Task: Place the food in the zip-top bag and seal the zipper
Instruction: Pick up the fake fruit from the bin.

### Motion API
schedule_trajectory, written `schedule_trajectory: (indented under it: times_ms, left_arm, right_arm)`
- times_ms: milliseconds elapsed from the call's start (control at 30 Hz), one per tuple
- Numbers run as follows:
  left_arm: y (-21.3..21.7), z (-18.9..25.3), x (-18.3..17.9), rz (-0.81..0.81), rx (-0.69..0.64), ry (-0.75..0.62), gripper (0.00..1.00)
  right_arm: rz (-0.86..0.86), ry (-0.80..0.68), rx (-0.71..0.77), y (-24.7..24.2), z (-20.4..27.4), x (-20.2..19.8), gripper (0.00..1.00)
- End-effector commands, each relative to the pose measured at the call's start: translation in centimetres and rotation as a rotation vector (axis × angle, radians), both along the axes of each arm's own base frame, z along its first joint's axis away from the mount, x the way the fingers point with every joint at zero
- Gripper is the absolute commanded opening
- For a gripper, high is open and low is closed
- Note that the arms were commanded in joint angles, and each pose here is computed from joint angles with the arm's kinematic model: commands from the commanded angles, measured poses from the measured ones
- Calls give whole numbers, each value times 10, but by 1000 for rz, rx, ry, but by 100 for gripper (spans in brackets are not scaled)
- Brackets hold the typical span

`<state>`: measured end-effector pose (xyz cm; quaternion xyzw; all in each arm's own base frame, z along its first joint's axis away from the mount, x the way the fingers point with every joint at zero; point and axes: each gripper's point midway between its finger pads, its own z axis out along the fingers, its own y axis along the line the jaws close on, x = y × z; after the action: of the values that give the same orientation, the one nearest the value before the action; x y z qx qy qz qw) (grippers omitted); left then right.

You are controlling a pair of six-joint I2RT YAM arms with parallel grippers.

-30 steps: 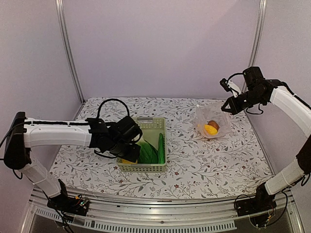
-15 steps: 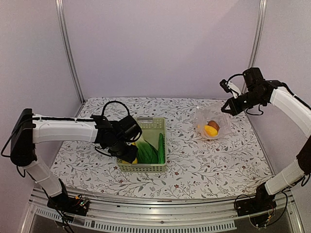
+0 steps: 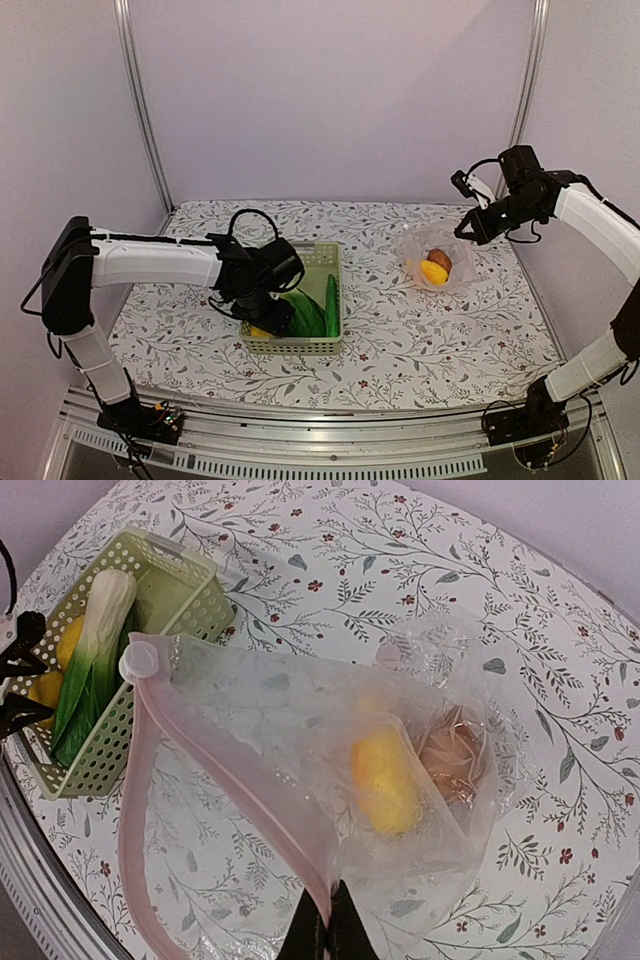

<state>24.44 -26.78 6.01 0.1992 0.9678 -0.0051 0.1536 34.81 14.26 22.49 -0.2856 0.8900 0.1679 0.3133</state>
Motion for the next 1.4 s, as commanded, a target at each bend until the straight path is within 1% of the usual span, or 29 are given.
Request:
schedule_trajectory:
  times_ms: [0,333,433,533,800,900,1167,1367]
  left_arm:
    - [8,-4,4,11,60,19,72]
    - [10,-17,-1,-8,112,74,74]
    - [10,-20,0,-16,131,83,72]
    - [6,-17,3,-25,129,80,66]
    - [0,5,10,-24,93,37,53]
    - [-1,13,11,-26,85,27,50]
    - [-3,50,20,-16,47,-43,49]
    - [-3,70,27,-12,48,-82,49]
  right_arm:
    - [8,-30,11,0,7,-3,0]
    - [9,-27,12,0,5,-5,0]
    - [8,-27,12,0,5,-5,0]
    - [10,-25,13,0,5,-5,0]
    - [7,-30,11,-1,6,-5,0]
    - [5,-31,11,-1,7,-6,0]
    - [4,-37,7,-2,10,-7,0]
    - [3,-43,8,-2,11,-6,0]
